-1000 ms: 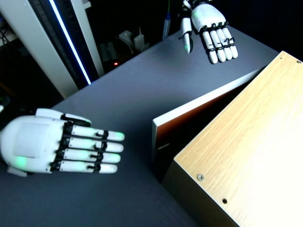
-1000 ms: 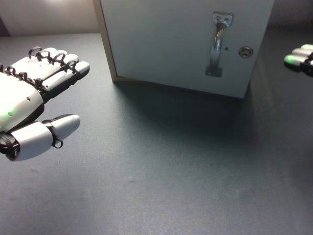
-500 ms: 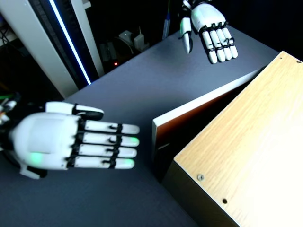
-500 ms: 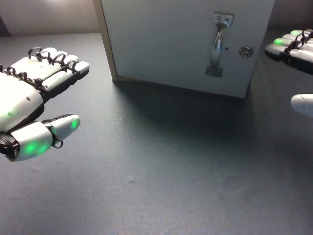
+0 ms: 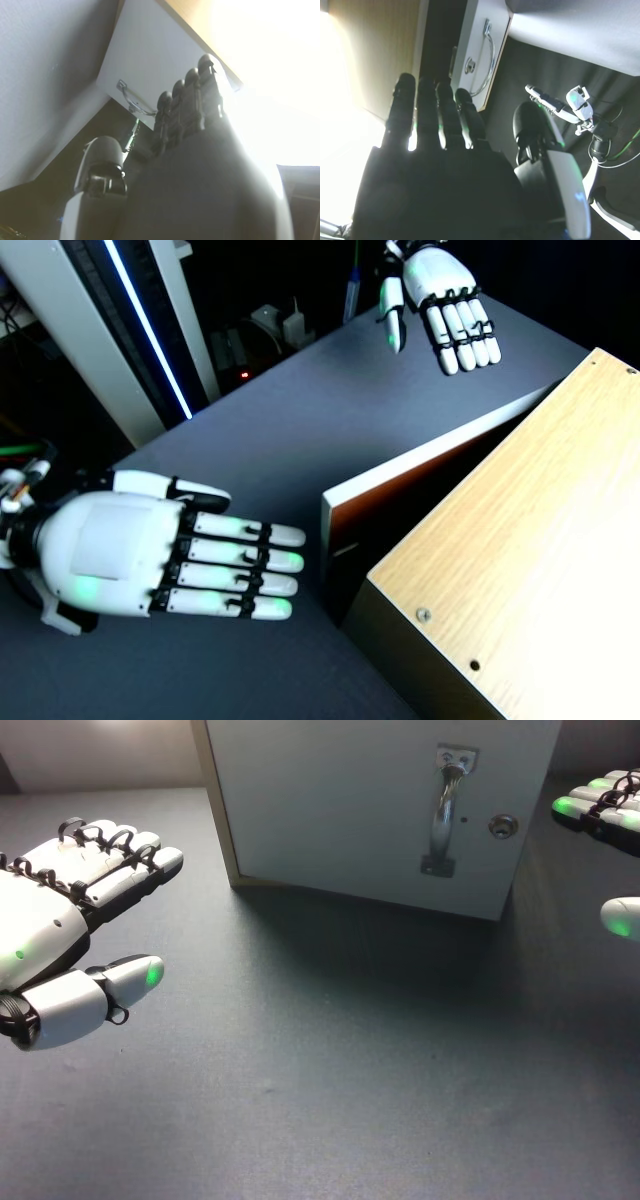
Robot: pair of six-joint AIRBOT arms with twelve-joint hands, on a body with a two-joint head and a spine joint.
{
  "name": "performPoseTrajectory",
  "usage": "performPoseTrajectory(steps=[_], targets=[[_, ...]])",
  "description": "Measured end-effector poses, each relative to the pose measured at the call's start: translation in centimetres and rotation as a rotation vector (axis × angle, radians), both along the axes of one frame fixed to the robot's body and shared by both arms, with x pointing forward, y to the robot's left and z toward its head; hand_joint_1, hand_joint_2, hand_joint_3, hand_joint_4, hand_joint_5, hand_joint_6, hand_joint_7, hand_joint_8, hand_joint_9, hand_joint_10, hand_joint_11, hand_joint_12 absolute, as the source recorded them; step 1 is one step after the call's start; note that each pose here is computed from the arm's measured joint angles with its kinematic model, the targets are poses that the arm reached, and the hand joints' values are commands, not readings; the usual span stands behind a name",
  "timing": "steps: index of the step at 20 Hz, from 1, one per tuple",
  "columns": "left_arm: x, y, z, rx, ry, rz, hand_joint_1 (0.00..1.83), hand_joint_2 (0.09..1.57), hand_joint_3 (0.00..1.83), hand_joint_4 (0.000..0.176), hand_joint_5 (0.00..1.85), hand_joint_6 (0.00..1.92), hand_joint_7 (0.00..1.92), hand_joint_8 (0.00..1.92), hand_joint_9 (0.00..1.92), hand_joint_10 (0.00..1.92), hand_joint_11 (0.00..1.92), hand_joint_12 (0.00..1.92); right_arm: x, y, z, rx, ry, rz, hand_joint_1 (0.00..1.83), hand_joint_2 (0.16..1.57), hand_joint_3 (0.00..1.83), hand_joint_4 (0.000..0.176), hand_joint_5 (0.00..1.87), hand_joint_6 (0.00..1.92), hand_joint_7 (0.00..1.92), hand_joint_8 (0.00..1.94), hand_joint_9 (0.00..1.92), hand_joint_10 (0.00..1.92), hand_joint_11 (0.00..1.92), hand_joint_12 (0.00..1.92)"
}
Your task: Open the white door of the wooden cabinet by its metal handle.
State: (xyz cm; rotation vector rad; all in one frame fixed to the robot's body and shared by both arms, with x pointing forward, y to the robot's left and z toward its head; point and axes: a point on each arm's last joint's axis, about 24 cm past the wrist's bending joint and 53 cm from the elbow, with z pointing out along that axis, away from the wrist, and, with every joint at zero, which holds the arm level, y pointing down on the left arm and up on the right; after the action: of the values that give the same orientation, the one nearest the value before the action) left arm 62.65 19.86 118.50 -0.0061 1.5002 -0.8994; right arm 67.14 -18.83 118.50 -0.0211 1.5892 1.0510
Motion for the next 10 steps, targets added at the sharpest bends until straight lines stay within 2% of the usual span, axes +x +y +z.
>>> performPoseTrajectory(steps=[6, 10], targets=[[0.00, 0.00, 0.01, -0.001, 0.000, 0.000, 0.00, 1.52, 0.00, 0.000, 0.08, 0.00, 0.04, 0.00, 0.02, 0.00, 0.03, 0.02, 0.84, -0.36, 0.41, -0.001, -0.007, -0.019, 0.00, 1.35, 0.00, 0.000, 0.00, 0.00, 0.00, 0.00, 0.00, 0.00, 0.00, 0.00], [-0.01, 0.00, 0.00, -0.001, 0.000, 0.000, 0.00, 1.53, 0.01, 0.000, 0.08, 0.00, 0.04, 0.00, 0.02, 0.00, 0.02, 0.01, 0.97, -0.35, 0.28, -0.011, -0.005, -0.020, 0.00, 1.36, 0.00, 0.000, 0.00, 0.00, 0.00, 0.00, 0.00, 0.00, 0.00, 0.00]])
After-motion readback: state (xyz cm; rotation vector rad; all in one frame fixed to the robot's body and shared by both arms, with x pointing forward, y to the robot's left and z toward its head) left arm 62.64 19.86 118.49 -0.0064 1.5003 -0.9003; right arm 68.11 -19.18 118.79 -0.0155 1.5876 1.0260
